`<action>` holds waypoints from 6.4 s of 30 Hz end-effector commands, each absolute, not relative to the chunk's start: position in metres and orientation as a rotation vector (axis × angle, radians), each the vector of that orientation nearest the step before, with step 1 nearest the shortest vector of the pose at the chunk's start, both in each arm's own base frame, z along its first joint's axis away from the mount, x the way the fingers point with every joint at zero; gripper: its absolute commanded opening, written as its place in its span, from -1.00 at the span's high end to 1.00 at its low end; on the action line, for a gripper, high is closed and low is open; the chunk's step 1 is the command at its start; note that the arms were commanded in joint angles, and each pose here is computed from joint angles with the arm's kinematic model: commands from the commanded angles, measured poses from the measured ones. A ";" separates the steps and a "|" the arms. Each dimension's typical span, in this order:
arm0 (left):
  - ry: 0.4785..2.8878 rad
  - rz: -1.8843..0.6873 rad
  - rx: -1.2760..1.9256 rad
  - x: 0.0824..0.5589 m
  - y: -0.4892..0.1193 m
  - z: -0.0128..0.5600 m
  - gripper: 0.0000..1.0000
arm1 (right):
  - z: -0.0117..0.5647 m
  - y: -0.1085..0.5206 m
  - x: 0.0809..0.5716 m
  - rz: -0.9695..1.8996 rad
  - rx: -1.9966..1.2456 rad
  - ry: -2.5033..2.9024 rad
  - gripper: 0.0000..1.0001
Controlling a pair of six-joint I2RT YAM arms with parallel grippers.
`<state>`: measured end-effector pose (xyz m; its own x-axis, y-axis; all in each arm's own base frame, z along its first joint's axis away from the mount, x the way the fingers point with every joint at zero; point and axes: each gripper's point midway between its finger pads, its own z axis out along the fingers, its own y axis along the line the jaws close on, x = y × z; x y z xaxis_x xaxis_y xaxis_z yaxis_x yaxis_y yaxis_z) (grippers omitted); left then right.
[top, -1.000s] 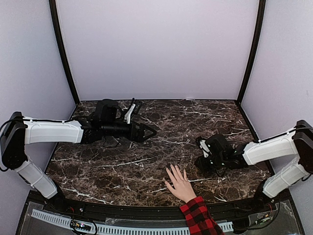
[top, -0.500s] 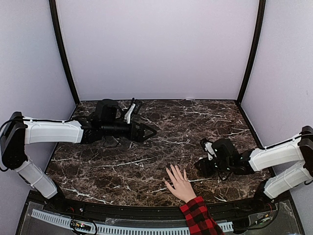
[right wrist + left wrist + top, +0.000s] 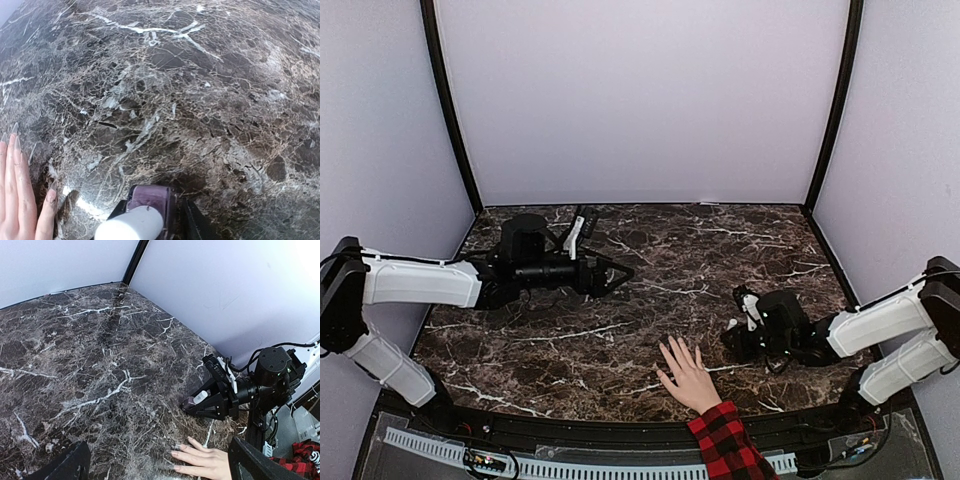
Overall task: Paint the nails
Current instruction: Pick up the nail polish bottle from the center of the board, then set down the nail polish bottle at the center of the board, then pick up the nail polish bottle from the center of the board, then pass from the right arm to the left
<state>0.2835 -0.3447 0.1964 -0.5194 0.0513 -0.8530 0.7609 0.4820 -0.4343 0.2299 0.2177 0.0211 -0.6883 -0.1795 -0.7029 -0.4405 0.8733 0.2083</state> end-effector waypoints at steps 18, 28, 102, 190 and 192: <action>1.839 -1.098 0.532 0.295 -0.308 0.245 -0.98 | 0.095 0.311 0.265 0.522 -0.806 2.105 0.70; 1.878 -0.943 0.322 0.305 -0.249 0.260 -0.98 | 0.084 0.423 0.238 0.619 -1.225 2.040 0.70; 1.854 -0.978 0.400 0.283 -0.229 0.253 -0.95 | 0.083 0.479 0.222 0.794 -1.323 1.764 0.77; 1.317 -1.317 1.216 0.164 -0.374 0.289 1.00 | 0.226 0.395 0.152 1.009 -1.408 1.581 -0.08; 1.307 -1.331 1.197 0.164 -0.374 0.294 1.00 | 0.229 0.395 0.152 1.022 -1.384 1.562 -0.08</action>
